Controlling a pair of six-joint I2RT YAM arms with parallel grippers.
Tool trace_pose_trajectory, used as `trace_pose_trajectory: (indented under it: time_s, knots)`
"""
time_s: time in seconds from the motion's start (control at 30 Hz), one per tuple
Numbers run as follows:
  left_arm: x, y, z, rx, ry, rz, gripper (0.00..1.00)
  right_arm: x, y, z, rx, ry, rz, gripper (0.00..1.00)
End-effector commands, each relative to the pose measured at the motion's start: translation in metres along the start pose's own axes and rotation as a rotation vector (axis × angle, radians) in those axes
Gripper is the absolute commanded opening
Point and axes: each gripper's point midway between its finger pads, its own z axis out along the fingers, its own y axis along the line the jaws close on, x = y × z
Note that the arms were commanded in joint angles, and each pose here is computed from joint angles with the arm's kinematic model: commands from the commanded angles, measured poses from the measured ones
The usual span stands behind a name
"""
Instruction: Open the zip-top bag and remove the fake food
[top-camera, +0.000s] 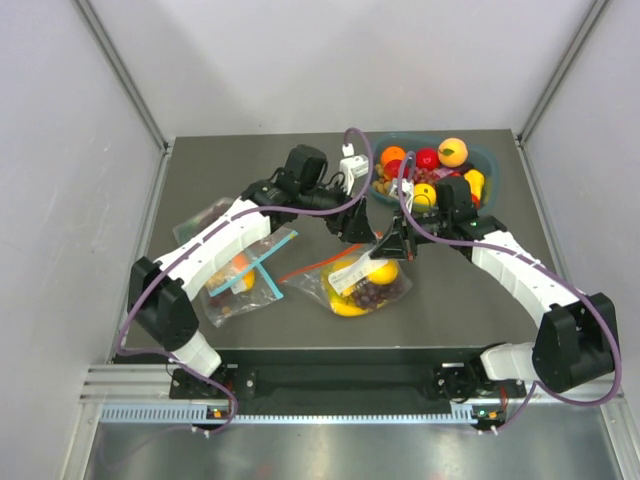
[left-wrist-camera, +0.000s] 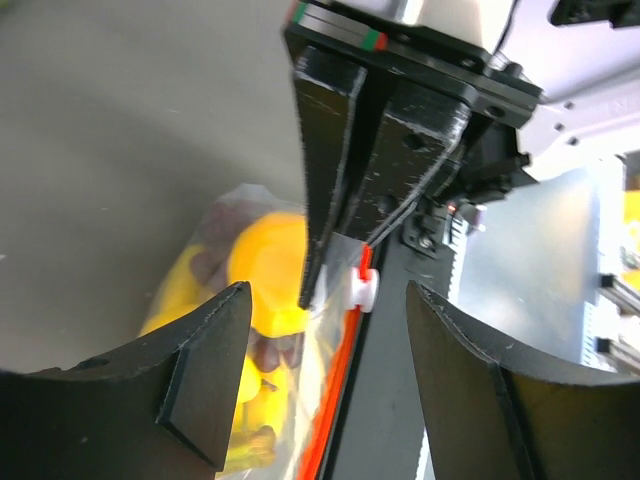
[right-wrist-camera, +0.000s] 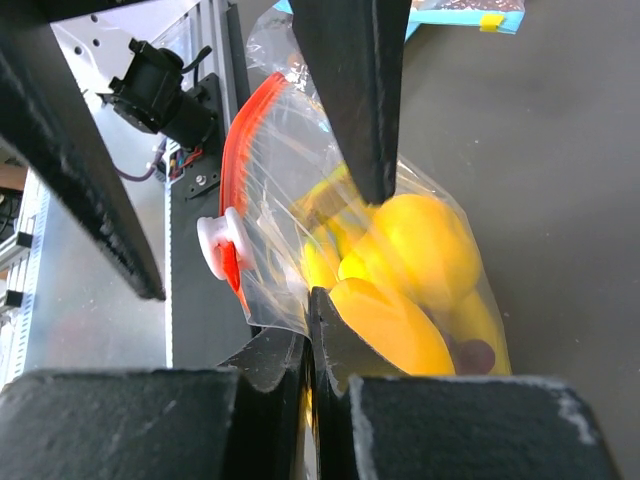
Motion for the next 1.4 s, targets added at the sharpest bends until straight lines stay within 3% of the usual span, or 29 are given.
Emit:
trace_pose_trajectory:
  time_s: [0.0,0.43,0.87,1.0,1.17,1.3,1.37]
  knots:
    - [-0.034,-0.009,-0.019,-0.073,-0.103,0.101,0.67,-0.021,0.01,-0.003,-0.016,-0.034,-0.097,0.0]
    - [-0.038,-0.013,-0.014,-0.033,-0.114,0.089,0.59,-0.023,0.009,-0.003,-0.018,-0.036,-0.09,0.0]
    - [-0.028,-0.019,-0.007,-0.005,-0.081,0.086,0.59,-0.022,0.007,-0.002,-0.019,-0.033,-0.075,0.0]
    - [-0.027,-0.018,-0.007,-0.01,-0.076,0.086,0.55,-0.023,0.007,-0.001,-0.02,-0.034,-0.075,0.0]
    - [-0.02,-0.016,-0.004,-0.011,-0.047,0.082,0.41,-0.025,0.007,-0.002,-0.016,-0.037,-0.074,0.0]
    - [-0.014,-0.016,-0.004,-0.015,-0.029,0.086,0.2,-0.027,0.005,-0.005,-0.009,-0.044,-0.062,0.0]
    - [-0.013,-0.014,-0.004,-0.021,-0.025,0.086,0.17,-0.028,0.005,-0.006,-0.009,-0.049,-0.06,0.0]
